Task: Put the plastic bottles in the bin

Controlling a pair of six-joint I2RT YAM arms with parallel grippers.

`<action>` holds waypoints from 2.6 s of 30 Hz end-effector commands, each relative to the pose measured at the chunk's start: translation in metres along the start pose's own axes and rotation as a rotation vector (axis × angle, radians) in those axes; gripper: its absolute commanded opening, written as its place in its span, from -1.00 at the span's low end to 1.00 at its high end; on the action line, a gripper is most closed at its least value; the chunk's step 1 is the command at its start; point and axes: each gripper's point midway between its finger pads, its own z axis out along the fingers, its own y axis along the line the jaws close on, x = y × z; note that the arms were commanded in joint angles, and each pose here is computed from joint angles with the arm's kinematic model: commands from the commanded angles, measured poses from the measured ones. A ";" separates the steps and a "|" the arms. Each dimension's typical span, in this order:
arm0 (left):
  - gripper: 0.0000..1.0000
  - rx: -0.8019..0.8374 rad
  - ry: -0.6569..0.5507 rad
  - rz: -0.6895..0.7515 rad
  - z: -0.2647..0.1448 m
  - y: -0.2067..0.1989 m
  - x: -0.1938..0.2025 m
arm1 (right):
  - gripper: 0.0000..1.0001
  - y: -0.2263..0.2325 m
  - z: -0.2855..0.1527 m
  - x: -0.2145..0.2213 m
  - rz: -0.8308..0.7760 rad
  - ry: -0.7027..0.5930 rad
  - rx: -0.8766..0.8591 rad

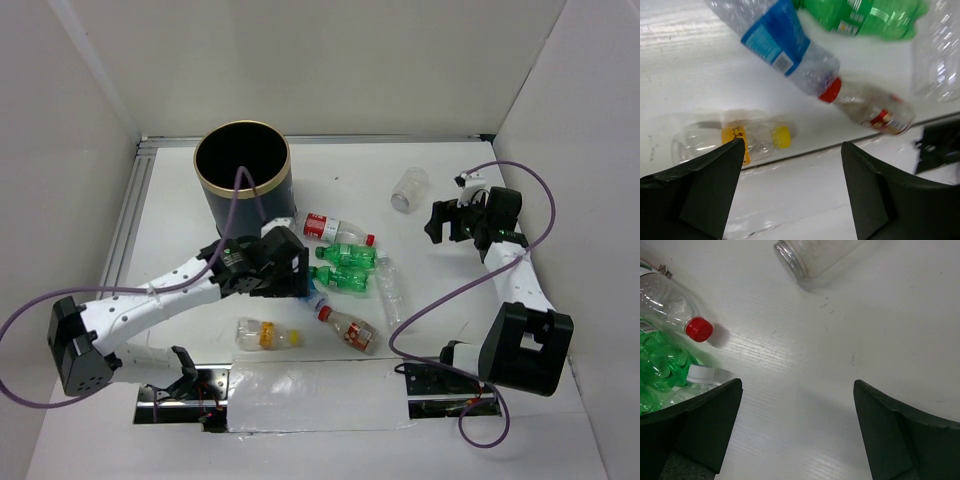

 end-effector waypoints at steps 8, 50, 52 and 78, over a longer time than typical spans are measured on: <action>0.98 -0.187 0.092 -0.696 -0.045 0.004 0.061 | 0.97 -0.004 0.005 -0.006 -0.022 -0.014 -0.010; -0.50 -0.269 -0.190 -0.833 0.106 0.079 0.002 | 0.77 0.029 -0.006 0.024 -0.043 0.063 -0.255; -0.93 -0.236 -0.183 -0.655 0.090 0.068 -0.004 | 0.74 0.028 -0.009 0.013 -0.095 0.045 -0.267; -0.84 -0.196 -1.030 -0.279 -0.099 0.071 -0.380 | 0.98 -0.036 0.167 -0.064 0.694 0.194 0.067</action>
